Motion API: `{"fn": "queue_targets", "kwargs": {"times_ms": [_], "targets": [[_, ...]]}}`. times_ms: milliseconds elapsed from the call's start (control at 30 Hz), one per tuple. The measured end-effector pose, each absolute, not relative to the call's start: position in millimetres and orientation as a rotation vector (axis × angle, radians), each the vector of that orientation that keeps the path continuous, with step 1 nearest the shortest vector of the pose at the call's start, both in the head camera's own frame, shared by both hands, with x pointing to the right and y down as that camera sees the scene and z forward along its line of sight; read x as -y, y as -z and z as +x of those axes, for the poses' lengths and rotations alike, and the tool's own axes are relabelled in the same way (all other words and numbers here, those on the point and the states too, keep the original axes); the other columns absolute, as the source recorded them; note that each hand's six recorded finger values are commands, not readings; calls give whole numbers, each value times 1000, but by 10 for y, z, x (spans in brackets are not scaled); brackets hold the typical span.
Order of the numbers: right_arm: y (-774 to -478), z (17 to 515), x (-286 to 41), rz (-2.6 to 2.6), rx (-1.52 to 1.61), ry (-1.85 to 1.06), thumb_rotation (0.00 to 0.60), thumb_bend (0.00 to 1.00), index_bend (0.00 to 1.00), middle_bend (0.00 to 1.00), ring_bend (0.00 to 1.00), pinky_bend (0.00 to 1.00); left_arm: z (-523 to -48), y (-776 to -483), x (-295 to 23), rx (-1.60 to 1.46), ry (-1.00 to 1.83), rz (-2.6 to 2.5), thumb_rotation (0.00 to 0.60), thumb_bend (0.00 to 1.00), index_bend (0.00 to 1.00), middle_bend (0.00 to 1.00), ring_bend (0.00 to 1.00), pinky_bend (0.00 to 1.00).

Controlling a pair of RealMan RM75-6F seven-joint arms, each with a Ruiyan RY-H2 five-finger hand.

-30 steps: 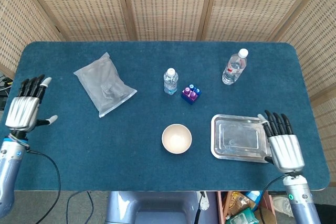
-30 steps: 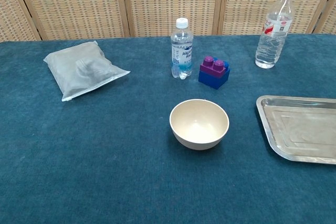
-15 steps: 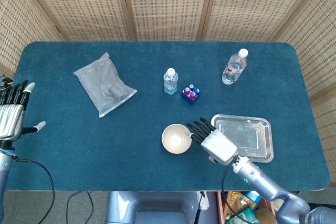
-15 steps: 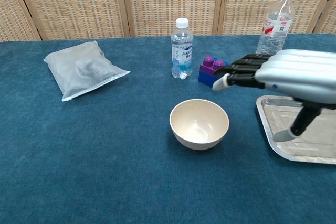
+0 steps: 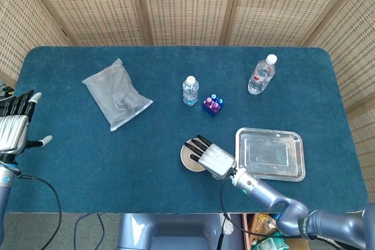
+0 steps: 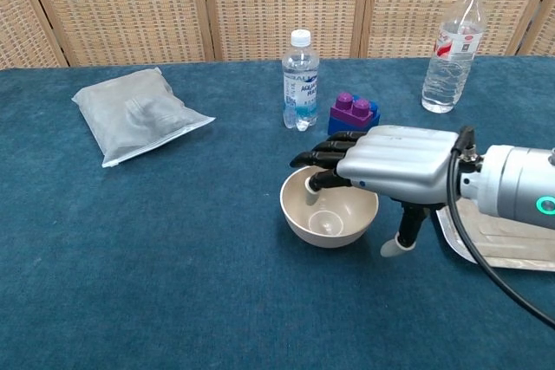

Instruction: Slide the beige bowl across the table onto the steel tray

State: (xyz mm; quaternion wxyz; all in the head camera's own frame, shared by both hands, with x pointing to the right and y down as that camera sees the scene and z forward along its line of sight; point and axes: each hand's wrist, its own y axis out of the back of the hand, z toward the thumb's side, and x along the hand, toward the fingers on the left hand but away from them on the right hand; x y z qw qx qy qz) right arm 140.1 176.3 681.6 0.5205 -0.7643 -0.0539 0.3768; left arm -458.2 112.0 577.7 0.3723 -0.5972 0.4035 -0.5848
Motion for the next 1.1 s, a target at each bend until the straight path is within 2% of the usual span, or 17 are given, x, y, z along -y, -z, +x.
{"fn": "queue_targets", "kwargs": {"times_ms": [67, 167, 333, 433, 667, 867, 1100], "targets": [[-6866, 1400, -1774, -1842, 132, -914, 600, 42, 396, 0, 0, 0, -4589, -5778, -1118, -1038, 1502, -1532, 600, 0, 0, 0, 0, 0], [-6910, 1398, -1788, -1857, 143, -916, 600, 162, 469, 0, 0, 0, -4591, -5773, -1115, -1042, 1501, -1535, 600, 0, 0, 0, 0, 0], [-6939, 1361, -1804, -1882, 176, -891, 600, 428, 555, 0, 0, 0, -4593, -5767, -1114, -1045, 1500, -1535, 600, 0, 0, 0, 0, 0], [-6933, 1334, -1791, -1883, 204, -868, 600, 547, 582, 0, 0, 0, -4590, -5768, -1117, -1046, 1498, -1539, 600, 0, 0, 0, 0, 0], [-6900, 1324, -1759, -1873, 234, -837, 600, 574, 596, 0, 0, 0, -4587, -5758, -1126, -1046, 1496, -1544, 600, 0, 0, 0, 0, 0], [-6702, 1478, -1604, -1818, 277, -832, 600, 575, 598, 0, 0, 0, -4579, -5778, -1131, -1038, 1502, -1555, 600, 0, 0, 0, 0, 0], [-6370, 2173, -1278, -1714, 376, -948, 600, 575, 598, 0, 0, 0, -4544, -5807, -1149, -1022, 1502, -1576, 600, 0, 0, 0, 0, 0]]}}
